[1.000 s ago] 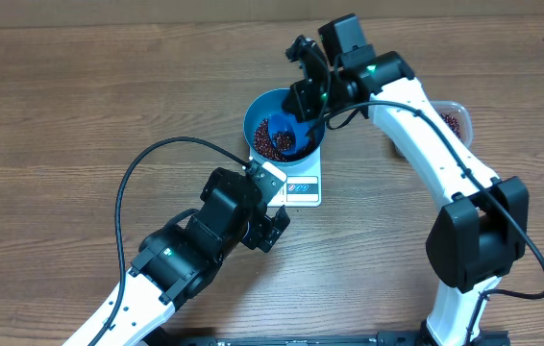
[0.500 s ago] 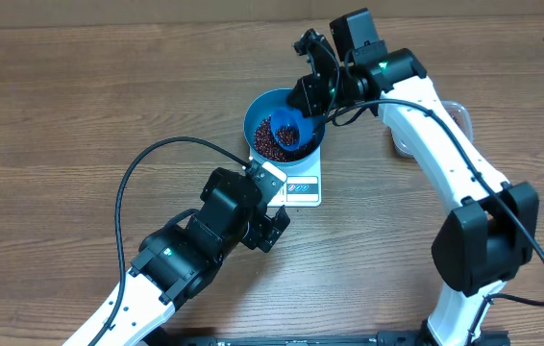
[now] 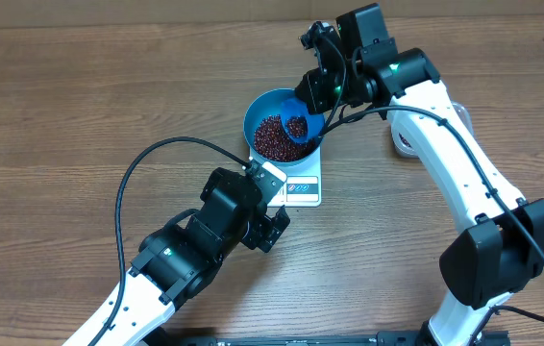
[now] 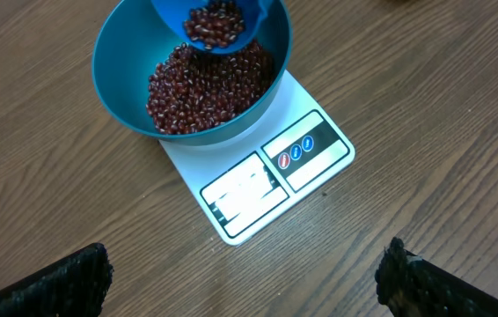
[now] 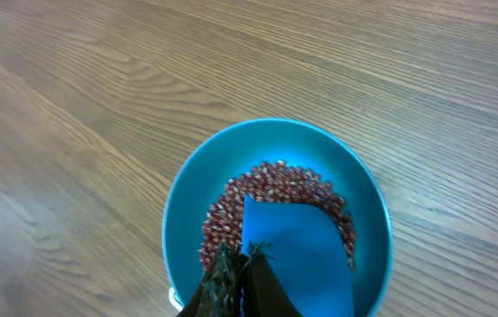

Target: Scoop item into bowl and weigh 150g on scale

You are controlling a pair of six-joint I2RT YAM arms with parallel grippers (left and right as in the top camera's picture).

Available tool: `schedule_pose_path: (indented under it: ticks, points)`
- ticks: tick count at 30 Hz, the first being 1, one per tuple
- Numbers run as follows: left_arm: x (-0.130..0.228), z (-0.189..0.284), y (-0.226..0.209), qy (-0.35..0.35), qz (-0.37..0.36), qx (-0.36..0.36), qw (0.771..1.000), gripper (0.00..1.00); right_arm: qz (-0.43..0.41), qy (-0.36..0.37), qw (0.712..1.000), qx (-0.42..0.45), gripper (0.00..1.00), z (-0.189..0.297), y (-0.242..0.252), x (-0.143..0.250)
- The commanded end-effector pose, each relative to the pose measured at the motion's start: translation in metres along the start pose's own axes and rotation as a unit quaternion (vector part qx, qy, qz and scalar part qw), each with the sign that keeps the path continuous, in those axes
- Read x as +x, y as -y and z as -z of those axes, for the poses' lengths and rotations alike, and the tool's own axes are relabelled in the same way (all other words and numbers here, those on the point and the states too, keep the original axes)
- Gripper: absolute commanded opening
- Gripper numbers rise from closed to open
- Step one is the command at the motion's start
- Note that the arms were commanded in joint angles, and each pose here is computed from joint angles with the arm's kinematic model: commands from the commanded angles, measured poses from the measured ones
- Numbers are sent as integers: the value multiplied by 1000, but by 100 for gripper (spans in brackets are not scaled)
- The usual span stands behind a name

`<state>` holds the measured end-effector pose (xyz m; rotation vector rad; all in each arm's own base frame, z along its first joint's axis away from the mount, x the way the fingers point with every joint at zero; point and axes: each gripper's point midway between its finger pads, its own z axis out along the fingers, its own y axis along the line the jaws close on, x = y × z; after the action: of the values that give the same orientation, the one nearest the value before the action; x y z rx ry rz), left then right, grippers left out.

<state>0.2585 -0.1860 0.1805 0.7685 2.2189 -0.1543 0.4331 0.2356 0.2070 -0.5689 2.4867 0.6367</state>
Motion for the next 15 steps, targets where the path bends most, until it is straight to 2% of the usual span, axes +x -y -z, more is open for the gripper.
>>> schedule_pose_path:
  ticks: [1, 15]
  points:
    - [2, -2, -2, -4, 6, -7, 1000, 100, 28, 34, 998, 36, 4, 23, -11, -18]
    - [2, -2, -2, -4, 6, -7, 1000, 100, 49, 29, 997, 48, 4, 19, -17, -16]
